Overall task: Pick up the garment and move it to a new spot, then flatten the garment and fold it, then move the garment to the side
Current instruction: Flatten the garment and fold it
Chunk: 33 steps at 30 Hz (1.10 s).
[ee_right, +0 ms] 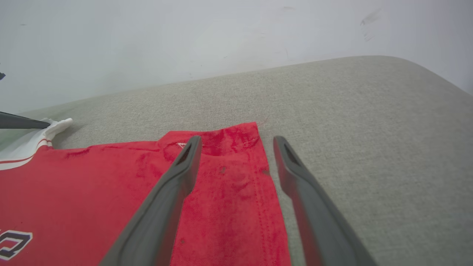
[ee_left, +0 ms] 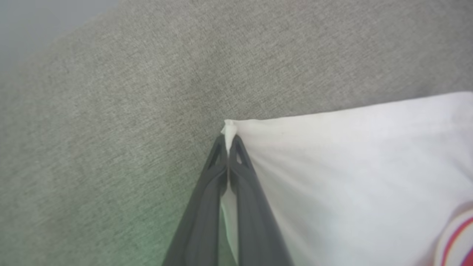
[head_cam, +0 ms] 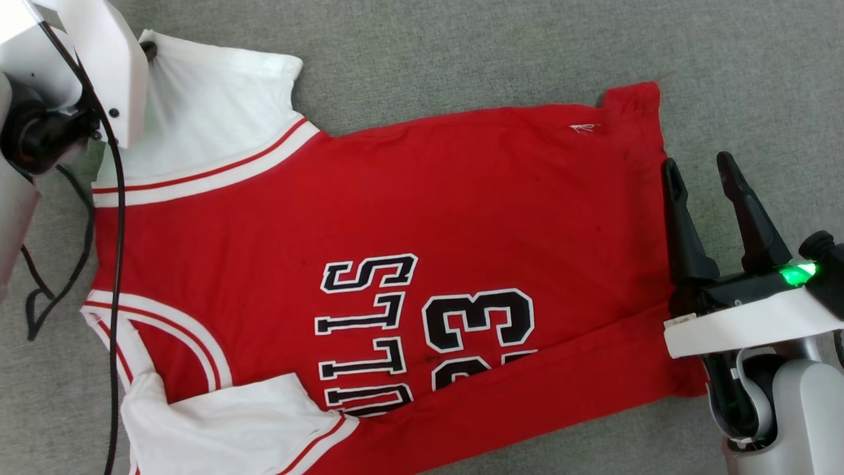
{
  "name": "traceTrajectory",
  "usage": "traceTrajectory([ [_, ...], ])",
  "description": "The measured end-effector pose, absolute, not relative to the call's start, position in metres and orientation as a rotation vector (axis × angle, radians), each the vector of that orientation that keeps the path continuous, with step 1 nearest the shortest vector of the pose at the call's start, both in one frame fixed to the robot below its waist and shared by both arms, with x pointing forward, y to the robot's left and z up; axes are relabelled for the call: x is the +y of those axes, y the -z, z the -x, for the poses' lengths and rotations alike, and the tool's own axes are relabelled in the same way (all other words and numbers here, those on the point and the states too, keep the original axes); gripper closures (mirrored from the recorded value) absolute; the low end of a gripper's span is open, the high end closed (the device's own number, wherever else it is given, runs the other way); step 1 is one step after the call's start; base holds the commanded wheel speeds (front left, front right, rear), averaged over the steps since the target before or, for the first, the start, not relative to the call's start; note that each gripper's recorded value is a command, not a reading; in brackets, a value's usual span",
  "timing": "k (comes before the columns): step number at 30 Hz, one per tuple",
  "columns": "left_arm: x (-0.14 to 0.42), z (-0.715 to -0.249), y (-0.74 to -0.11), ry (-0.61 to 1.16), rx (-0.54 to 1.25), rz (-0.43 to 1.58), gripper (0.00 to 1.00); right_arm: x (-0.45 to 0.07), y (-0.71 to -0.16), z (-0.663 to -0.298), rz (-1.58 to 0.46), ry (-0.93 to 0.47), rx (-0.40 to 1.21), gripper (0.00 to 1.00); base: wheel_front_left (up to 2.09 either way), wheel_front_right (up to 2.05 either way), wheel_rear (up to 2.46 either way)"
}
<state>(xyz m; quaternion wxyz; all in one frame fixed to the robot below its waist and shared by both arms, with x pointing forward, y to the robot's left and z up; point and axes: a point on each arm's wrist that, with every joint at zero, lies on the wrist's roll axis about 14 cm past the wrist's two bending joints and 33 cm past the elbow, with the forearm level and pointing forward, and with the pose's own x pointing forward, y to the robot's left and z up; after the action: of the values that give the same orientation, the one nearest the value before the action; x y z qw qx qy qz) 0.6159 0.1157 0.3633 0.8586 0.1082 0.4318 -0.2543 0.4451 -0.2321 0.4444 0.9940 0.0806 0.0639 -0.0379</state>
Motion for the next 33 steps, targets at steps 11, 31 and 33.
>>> traceTrajectory([
  [11,0.118,-0.601,-0.398,0.510,0.773,-0.164,1.00,-0.229,-0.456,-0.446,-0.090,0.019,0.186,0.00,0.00,0.00,0.00],
  [31,0.119,-0.521,-0.490,0.559,0.518,-0.102,1.00,-0.239,-0.436,-0.482,0.030,-0.073,0.757,0.00,0.00,0.00,0.00],
  [33,0.118,-0.514,-0.491,0.565,0.513,-0.096,1.00,-0.236,-0.428,-0.487,0.035,-0.082,0.805,0.00,0.00,0.00,0.00],
])
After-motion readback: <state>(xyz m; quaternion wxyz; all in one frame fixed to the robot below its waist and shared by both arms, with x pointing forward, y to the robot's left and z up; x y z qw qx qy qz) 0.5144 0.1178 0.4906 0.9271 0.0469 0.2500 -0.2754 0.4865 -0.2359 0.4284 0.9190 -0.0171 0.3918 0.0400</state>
